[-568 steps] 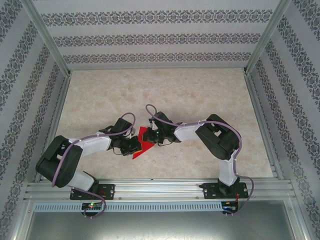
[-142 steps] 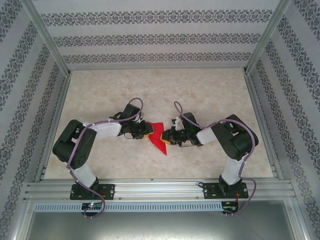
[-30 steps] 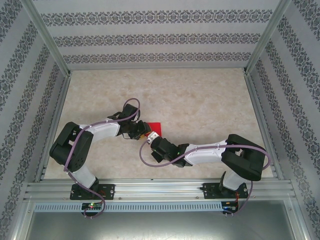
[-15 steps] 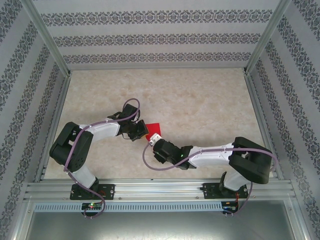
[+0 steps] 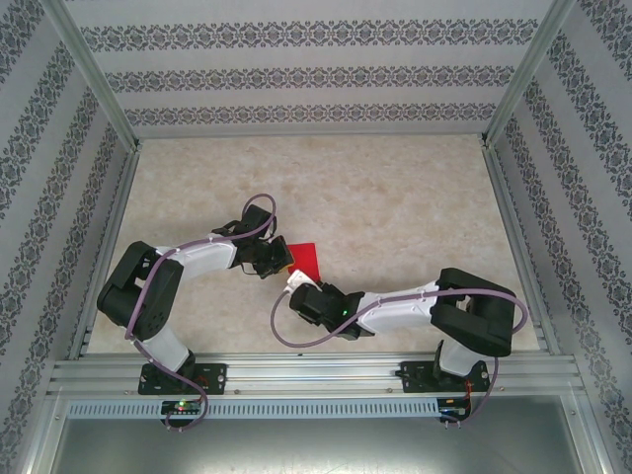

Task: Fold a paper plane with a square sheet of paper (pick it up from the middle)
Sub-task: Fold the wing for the fifth time at the center of the table.

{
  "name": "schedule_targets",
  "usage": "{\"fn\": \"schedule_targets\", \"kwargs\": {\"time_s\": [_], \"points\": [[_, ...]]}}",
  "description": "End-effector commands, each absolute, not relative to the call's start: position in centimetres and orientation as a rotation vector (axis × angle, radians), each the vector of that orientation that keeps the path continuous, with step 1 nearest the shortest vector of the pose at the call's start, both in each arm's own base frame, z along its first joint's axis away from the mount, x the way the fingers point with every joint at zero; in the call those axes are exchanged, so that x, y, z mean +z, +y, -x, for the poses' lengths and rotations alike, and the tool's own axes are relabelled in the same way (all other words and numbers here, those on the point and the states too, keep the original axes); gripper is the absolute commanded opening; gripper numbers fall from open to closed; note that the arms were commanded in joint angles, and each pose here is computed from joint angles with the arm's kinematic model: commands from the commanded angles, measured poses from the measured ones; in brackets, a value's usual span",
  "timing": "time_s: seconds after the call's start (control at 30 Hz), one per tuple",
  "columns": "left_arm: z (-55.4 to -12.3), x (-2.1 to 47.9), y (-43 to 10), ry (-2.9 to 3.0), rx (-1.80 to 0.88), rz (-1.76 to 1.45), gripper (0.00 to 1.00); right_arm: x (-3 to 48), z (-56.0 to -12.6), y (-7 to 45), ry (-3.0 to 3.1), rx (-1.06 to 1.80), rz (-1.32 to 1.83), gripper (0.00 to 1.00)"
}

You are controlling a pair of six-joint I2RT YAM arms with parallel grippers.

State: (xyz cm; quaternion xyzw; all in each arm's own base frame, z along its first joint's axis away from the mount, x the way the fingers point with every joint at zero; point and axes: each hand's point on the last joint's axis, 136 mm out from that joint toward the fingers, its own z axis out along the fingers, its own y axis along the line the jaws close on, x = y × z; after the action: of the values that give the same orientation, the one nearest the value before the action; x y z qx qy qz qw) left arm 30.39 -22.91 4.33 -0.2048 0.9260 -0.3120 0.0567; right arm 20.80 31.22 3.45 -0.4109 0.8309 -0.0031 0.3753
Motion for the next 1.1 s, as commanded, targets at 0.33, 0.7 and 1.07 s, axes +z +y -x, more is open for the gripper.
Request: {"fn": "schedule_targets", "kwargs": {"time_s": [0.33,0.7,1.07], "points": [[-30.9,5.7,-23.0,2.787,-0.980,0.633,0.06,3.3,-22.1,30.8,2.077,-0.197,1.050,0.24],[-30.8,5.8,-22.7,2.787,-0.959,0.631,0.10,3.3,-21.9,31.0,2.083,-0.160,1.026,0.00],[-30.1,9.3,-17.4,2.642,-0.667,0.671,0.51,4.6,-21.0,32.8,2.217,0.386,0.867,0.00]]}}
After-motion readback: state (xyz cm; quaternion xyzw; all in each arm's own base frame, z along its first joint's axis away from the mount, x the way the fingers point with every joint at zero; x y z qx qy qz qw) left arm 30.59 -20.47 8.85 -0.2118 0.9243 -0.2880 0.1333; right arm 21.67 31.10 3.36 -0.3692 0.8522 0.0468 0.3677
